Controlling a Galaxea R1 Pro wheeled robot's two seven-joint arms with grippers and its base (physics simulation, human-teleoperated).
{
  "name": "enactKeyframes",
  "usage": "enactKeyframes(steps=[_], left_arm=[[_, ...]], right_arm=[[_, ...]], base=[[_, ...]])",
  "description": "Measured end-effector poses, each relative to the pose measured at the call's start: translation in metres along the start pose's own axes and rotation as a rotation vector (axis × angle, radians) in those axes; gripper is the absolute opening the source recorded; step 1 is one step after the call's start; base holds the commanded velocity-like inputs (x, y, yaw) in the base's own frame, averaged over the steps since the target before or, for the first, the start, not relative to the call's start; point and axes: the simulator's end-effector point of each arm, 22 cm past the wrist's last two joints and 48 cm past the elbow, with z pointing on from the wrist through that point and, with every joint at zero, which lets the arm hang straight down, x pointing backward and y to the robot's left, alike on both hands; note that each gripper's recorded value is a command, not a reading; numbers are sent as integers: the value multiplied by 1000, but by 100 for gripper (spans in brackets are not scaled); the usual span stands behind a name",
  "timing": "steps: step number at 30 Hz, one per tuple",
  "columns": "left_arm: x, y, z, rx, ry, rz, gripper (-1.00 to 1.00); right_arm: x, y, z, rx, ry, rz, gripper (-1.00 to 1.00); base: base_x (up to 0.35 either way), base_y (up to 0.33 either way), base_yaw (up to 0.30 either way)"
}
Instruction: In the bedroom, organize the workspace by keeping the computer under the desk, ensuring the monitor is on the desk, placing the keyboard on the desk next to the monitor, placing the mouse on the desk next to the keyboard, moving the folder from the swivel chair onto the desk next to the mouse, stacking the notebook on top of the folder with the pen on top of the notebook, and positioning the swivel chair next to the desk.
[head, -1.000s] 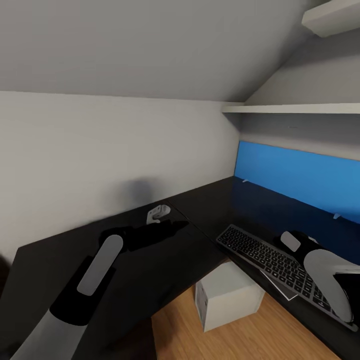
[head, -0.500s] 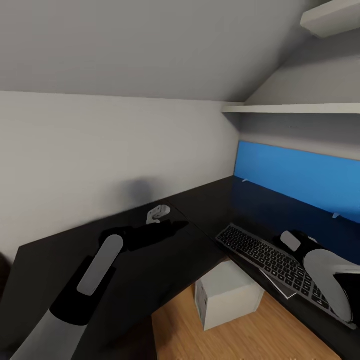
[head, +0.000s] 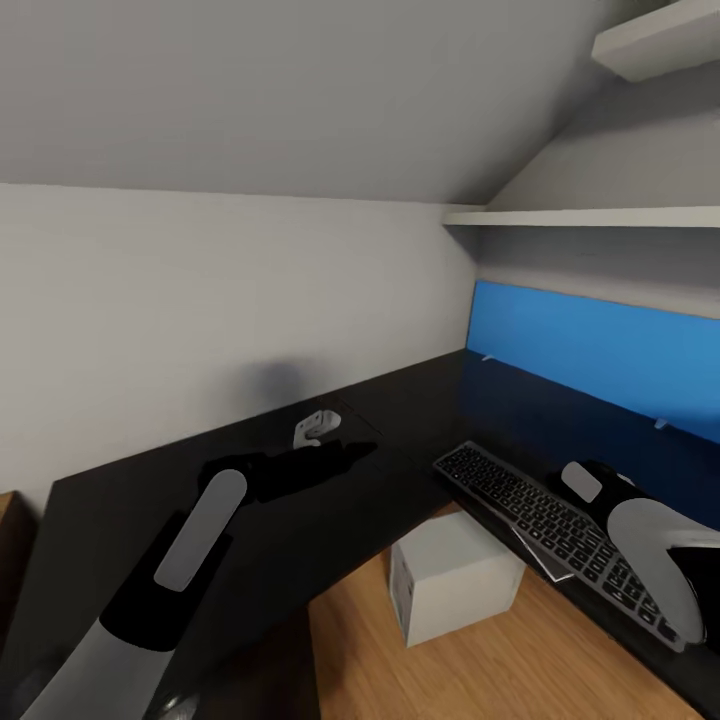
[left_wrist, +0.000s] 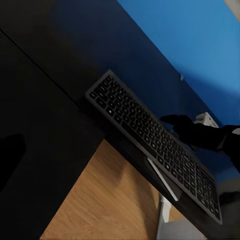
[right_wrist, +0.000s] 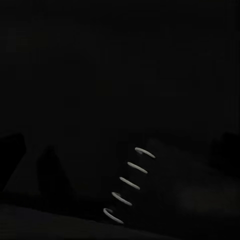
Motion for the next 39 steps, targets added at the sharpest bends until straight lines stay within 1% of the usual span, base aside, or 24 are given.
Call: enactKeyframes(steps=[7,39], left_arm=[[0,0,0,0,0,0,100],[0,0,0,0,0,0,100]], right_arm=[[0,0,0,1,-1,-3,100],[0,0,0,2,-1,-9,100]], base=[[-103,24,0],[-1,0,0]])
